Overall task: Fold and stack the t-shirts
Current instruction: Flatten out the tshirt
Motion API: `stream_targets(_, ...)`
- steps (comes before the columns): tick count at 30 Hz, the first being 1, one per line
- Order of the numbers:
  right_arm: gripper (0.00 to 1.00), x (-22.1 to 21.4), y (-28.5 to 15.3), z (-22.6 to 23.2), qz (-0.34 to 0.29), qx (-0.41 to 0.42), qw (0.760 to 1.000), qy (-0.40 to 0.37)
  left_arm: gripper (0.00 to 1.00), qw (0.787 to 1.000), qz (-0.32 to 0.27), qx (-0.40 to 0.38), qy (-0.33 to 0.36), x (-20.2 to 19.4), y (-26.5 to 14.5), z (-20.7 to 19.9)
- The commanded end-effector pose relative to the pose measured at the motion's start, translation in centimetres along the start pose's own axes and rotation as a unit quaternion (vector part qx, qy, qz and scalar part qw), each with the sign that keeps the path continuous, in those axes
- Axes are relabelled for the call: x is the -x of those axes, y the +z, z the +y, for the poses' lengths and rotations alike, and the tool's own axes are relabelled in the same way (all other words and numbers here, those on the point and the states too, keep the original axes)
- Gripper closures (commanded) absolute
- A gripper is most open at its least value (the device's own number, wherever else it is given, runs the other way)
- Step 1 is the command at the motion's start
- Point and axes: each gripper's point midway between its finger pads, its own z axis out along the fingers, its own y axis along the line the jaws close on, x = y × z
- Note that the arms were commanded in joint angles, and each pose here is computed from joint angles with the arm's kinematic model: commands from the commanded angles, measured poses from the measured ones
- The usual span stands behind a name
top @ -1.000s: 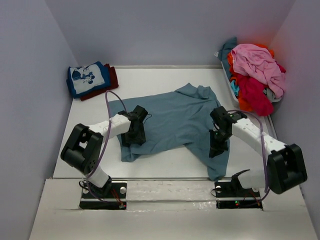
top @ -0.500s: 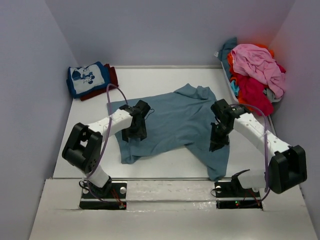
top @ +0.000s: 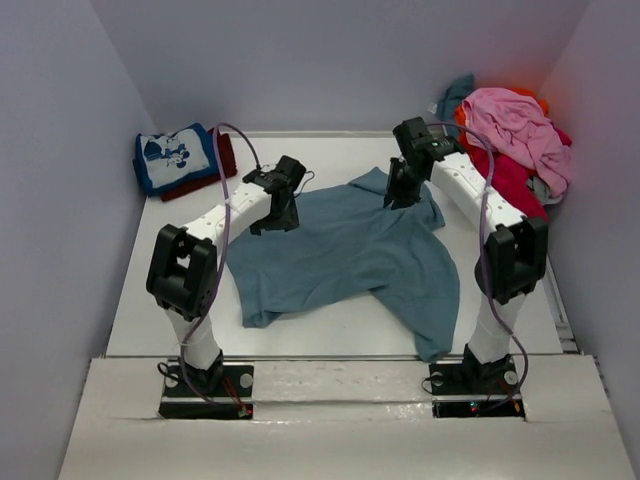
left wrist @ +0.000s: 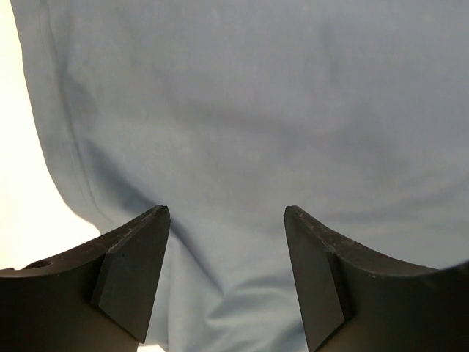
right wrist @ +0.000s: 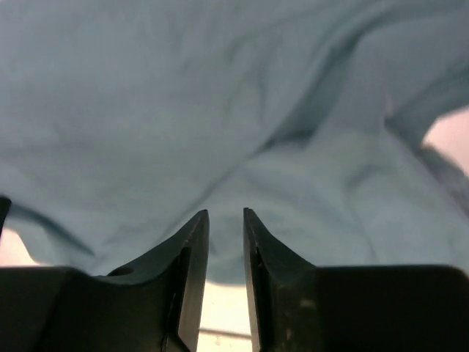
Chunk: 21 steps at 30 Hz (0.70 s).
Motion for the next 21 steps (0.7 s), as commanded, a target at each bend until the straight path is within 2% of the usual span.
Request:
stream_targets(1, 0.62, 4.8, 2.8, -0.9, -0.023, -0.001, 0.999, 0.025, 0.24, 1.000, 0.002, 0.013, -0.007, 1.9, 2.0, 1.2)
stream_targets(3, 0.52, 7.0, 4.5, -1.3, -0.017, 0.010, 0.999, 0.047, 0.24, 1.000, 0.008, 0.010, -0.018, 2.3, 2.9, 1.6)
stream_targets(4, 0.44, 7.7, 4.9, -1.7, -0.015, 0.007, 0.999, 0.052, 0.24, 0.999, 0.014, 0.006, -0.030, 2.6, 3.7, 2.2)
stream_targets(8, 0.31, 11.8, 6.8, -2.8, -0.027, 0.012, 0.997, 0.078, 0.24, 0.999, 0.021, -0.005, -0.047, 3.4, 4.7, 3.1)
stream_targets(14, 0.27, 17.0, 7.7, -5.6, -0.060, 0.020, 0.991, 0.121, 0.24, 0.999, 0.011, 0.000, -0.045, 4.9, 4.5, 3.8)
stream_targets(21, 0.27, 16.4, 10.7, -7.0, -0.039, 0.017, 0.991, 0.126, 0.24, 0.999, 0.007, -0.005, -0.043, 6.2, 4.2, 3.7)
